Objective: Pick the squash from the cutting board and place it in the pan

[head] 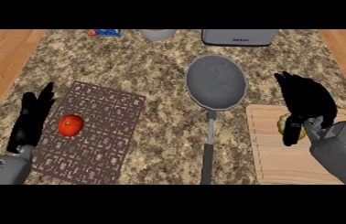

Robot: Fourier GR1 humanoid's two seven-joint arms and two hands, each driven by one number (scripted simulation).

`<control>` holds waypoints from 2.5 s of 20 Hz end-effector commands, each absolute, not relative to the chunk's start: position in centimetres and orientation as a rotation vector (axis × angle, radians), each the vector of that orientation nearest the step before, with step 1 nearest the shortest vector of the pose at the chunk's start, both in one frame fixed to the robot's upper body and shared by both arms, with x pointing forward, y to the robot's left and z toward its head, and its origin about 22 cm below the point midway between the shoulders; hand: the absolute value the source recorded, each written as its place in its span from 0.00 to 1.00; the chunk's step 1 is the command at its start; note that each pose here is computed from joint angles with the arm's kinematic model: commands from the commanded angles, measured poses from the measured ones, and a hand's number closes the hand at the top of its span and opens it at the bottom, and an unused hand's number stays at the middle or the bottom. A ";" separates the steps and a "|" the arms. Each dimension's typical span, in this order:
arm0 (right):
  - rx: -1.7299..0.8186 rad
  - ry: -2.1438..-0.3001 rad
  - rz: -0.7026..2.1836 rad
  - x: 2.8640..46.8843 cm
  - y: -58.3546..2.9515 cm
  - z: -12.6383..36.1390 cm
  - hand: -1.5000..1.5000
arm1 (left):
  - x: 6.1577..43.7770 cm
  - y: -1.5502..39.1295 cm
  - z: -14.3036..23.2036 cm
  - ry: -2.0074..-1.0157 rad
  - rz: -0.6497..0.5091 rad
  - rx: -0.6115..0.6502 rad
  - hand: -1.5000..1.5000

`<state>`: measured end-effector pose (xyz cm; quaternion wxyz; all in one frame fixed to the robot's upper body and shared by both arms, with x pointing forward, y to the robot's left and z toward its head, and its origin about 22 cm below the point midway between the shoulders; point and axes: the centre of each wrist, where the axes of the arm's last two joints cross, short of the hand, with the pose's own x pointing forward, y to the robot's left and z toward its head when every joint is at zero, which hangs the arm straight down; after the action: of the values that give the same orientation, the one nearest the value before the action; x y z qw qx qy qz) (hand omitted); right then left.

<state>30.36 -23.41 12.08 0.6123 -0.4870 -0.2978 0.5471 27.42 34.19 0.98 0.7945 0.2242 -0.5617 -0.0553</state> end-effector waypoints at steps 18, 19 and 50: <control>-1.178 -0.386 1.365 30.6 -23.3 5.0 0.00 | 26.8 36.4 -0.4 -1.195 -0.092 0.494 0.50; -1.164 -0.386 1.364 29.9 -23.0 5.9 0.00 | 27.0 35.9 0.3 -1.182 -0.083 0.481 0.50; -1.263 -0.366 1.476 33.0 -27.2 1.7 1.00 | 26.2 35.4 1.5 -1.200 -0.110 0.495 0.50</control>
<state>32.16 -27.27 0.93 0.5824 -0.5170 -0.1499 0.6091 26.63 35.39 1.34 0.7959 0.2301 -0.5578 -0.0486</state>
